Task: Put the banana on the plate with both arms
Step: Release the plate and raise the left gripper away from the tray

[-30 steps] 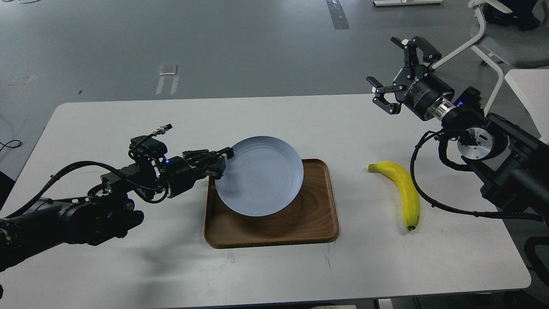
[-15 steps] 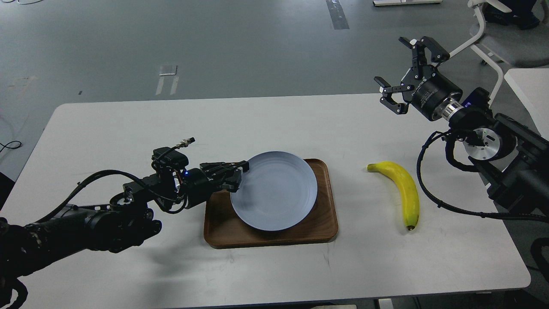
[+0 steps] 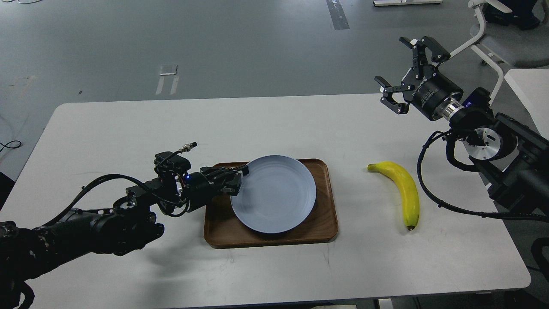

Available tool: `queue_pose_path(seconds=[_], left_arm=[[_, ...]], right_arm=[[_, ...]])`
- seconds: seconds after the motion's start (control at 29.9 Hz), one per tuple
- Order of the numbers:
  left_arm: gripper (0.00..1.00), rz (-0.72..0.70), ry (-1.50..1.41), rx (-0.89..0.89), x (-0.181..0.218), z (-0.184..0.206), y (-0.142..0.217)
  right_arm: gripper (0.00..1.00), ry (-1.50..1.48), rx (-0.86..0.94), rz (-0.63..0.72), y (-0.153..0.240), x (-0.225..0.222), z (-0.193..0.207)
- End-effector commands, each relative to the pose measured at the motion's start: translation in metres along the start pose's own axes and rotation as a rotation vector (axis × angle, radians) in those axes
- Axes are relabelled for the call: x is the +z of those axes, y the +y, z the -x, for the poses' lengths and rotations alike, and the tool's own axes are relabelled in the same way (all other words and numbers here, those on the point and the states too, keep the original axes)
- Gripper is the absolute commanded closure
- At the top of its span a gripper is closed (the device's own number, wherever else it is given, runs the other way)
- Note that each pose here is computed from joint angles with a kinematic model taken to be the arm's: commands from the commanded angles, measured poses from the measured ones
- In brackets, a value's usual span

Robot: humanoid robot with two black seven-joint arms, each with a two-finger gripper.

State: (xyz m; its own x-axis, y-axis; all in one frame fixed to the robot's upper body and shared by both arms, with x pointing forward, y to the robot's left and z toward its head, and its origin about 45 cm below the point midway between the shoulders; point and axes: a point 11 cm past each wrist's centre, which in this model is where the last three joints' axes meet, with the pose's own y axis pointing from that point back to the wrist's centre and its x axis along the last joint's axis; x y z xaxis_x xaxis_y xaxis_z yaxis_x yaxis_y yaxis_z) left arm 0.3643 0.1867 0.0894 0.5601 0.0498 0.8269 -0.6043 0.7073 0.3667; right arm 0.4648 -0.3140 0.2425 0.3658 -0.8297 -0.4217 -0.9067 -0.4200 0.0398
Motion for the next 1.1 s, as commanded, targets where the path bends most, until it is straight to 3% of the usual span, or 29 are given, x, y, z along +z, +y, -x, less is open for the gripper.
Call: queue_pose_path(seconds=[0.0,0.13,0.23,0.37,0.47,0.6,0.74,0.94,1.07], left_arm=[[0.92,-0.002,0.008,-0.006,0.000,0.005,0.001],[0.85,0.018,0.016,-0.006,0.009,0.008,-0.006],[0.74,0.023,0.019,0.000,0.011,0.007,-0.008],[0.30,0.020,0.033,0.028,0.011,0.000,-0.010],[0.01,-0.010,0.105,0.161,0.009,-0.024,-0.012],[0.01,-0.052,0.237,0.399,0.005,-0.085,-0.016],[0.01,-0.063,0.464,0.622,0.000,-0.173,-0.012],[0.01,-0.116,0.895,0.689,-0.033,-0.226,0.017],[0.01,-0.116,1.083,0.600,-0.044,-0.234,0.030]], right_arm=[[0.00,0.001,0.003,0.001,0.001,0.000,-0.001],[0.00,-0.001,0.003,0.001,0.001,0.001,-0.001],[0.00,0.000,0.002,0.002,0.000,0.000,0.000],[0.00,0.007,0.008,-0.001,0.002,-0.003,-0.003],[0.00,0.014,0.013,0.002,0.004,-0.004,-0.006],[0.00,0.084,0.007,0.035,0.009,-0.008,-0.009],[0.00,0.622,-0.079,0.272,0.024,-0.015,-0.009],[0.00,1.410,-0.250,0.539,0.064,-0.014,-0.016],[0.00,1.645,-0.398,0.640,0.087,0.001,-0.014]])
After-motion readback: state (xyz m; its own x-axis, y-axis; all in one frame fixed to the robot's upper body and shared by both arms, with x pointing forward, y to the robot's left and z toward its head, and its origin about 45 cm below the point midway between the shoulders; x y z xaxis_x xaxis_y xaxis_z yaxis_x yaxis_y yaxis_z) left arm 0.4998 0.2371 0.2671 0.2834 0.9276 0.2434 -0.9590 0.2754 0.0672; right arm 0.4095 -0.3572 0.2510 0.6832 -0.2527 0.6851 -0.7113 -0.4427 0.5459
